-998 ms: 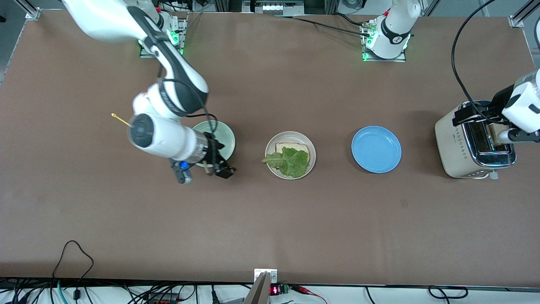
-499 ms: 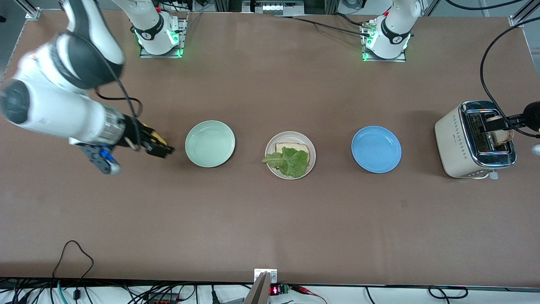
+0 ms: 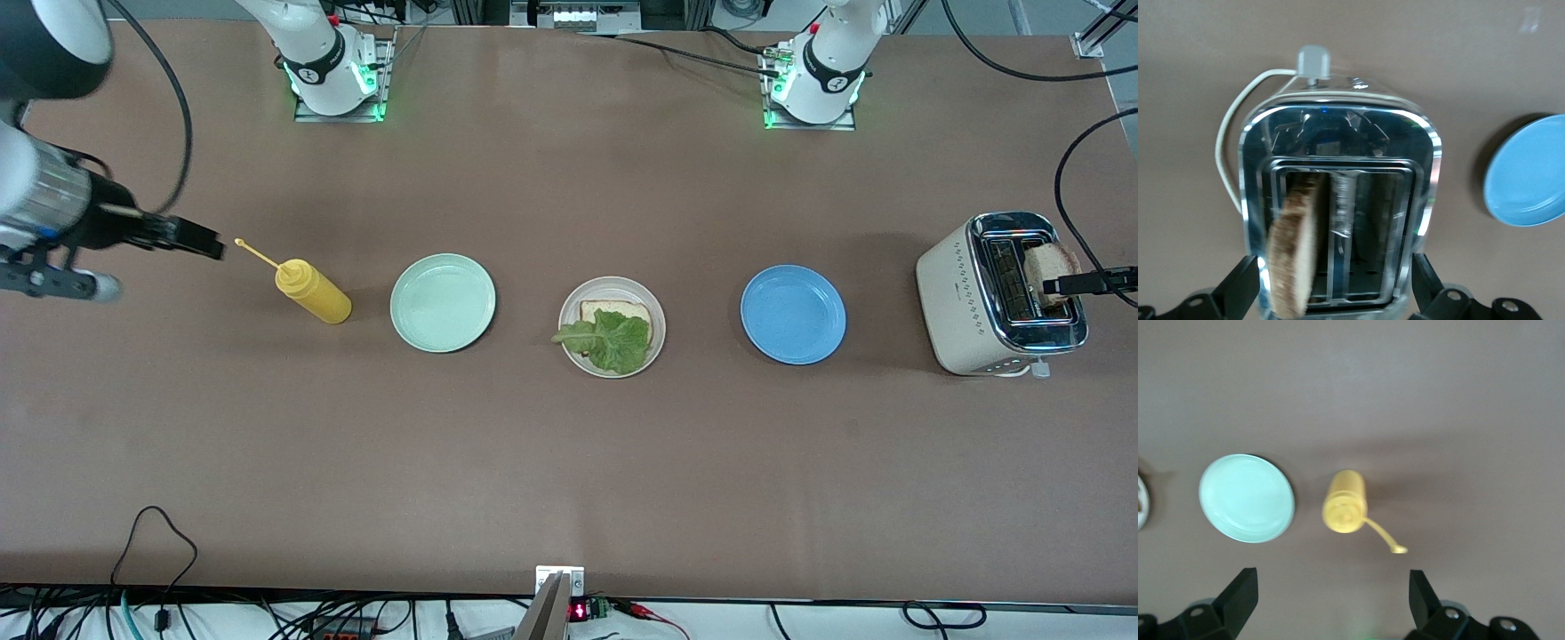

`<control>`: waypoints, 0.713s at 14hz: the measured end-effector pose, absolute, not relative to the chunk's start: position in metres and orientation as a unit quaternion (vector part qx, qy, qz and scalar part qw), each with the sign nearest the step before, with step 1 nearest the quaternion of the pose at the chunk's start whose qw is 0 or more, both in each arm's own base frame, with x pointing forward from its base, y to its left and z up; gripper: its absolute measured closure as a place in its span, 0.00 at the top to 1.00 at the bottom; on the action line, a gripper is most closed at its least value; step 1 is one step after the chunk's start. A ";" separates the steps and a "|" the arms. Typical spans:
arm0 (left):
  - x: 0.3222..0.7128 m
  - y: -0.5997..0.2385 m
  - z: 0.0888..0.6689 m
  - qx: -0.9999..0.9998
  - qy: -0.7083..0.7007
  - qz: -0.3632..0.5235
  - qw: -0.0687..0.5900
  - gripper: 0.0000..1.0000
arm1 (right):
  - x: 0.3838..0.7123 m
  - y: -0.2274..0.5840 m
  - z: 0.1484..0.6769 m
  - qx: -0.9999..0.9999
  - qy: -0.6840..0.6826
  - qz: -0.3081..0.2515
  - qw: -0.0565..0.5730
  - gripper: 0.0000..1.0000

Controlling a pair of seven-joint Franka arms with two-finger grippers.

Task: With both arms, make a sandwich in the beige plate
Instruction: 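Draw the right gripper back while the left gripper grasps the toaster toast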

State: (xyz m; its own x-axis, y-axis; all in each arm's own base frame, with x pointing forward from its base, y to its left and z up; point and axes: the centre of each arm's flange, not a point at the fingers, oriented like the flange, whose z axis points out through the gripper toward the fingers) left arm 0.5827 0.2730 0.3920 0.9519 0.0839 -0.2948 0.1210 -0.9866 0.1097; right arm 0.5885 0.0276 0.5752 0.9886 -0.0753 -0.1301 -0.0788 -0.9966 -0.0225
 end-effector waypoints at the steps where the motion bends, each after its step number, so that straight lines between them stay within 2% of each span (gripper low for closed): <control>1: 0.583 0.277 0.389 0.986 0.042 -0.147 0.063 1.00 | 0.583 0.014 0.584 -0.998 0.017 0.061 0.011 1.00; 5: 0.578 0.289 0.388 0.987 0.030 -0.148 0.062 1.00 | 0.574 -0.005 0.593 -0.997 -0.053 0.060 -0.001 1.00; 10: 0.571 0.304 0.367 0.983 0.024 -0.163 0.076 0.98 | 0.576 -0.007 0.575 -0.995 -0.059 0.081 -0.002 1.00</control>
